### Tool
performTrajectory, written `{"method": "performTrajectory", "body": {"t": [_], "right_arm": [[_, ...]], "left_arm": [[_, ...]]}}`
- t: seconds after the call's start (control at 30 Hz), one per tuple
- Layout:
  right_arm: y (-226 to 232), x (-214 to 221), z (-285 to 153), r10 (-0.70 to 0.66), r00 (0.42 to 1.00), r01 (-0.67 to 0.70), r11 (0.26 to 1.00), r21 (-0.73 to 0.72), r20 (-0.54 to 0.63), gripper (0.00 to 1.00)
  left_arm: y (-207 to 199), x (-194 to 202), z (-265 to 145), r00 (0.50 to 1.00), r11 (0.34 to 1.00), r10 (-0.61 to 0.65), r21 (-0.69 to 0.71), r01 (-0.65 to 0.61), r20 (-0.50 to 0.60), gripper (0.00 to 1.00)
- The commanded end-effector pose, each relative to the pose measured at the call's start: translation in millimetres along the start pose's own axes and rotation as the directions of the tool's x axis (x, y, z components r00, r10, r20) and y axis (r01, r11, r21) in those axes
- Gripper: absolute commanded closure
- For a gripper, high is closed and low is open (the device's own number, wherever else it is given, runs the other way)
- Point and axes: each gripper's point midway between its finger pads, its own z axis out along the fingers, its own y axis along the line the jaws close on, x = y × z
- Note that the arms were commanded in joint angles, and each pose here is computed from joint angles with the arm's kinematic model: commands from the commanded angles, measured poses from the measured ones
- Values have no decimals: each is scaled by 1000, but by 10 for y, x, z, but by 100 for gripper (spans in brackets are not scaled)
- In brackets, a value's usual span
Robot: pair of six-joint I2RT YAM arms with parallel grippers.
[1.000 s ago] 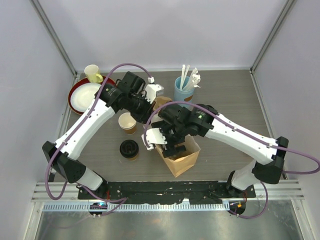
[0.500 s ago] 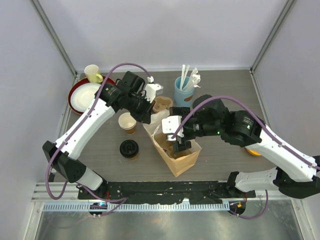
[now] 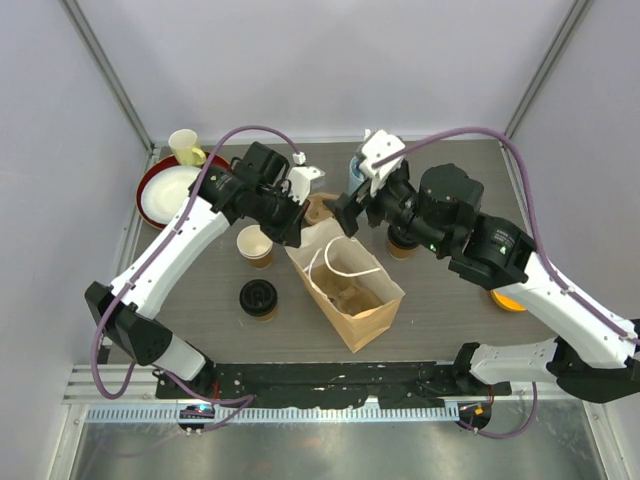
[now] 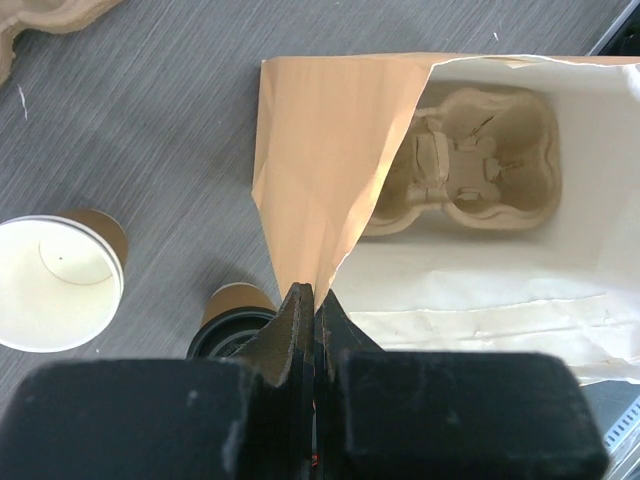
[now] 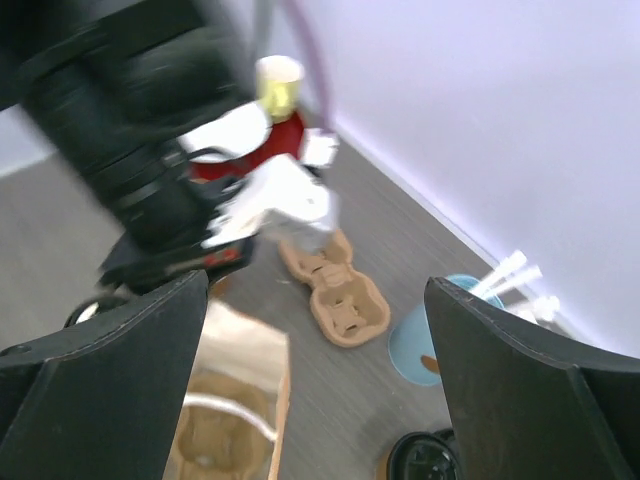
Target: Pack the takeout coffee
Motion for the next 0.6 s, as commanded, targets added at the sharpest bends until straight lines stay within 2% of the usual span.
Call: {"method": "performTrajectory", "body": {"t": [0.0, 0.17, 0.3, 0.57], "right_arm": [[-733, -192, -59, 266, 954, -298, 893, 337, 139, 5], [-1084, -32, -178, 385, 901, -434, 781, 449, 202, 5], [-1301, 95, -265, 405, 892, -446, 711, 544, 202, 5], [-1425, 480, -26, 478, 875, -427, 679, 598, 83, 5]], "left_arm": [[-7, -6, -43, 1000, 1000, -15, -2, 15, 19, 100], [-8, 1, -21, 1000, 1000, -25, 1, 25, 16, 100], [1, -29, -43, 1000, 1000, -18, -7, 18, 23, 100], [23, -3, -59, 1000, 1000, 6, -18, -6, 20, 100]]}}
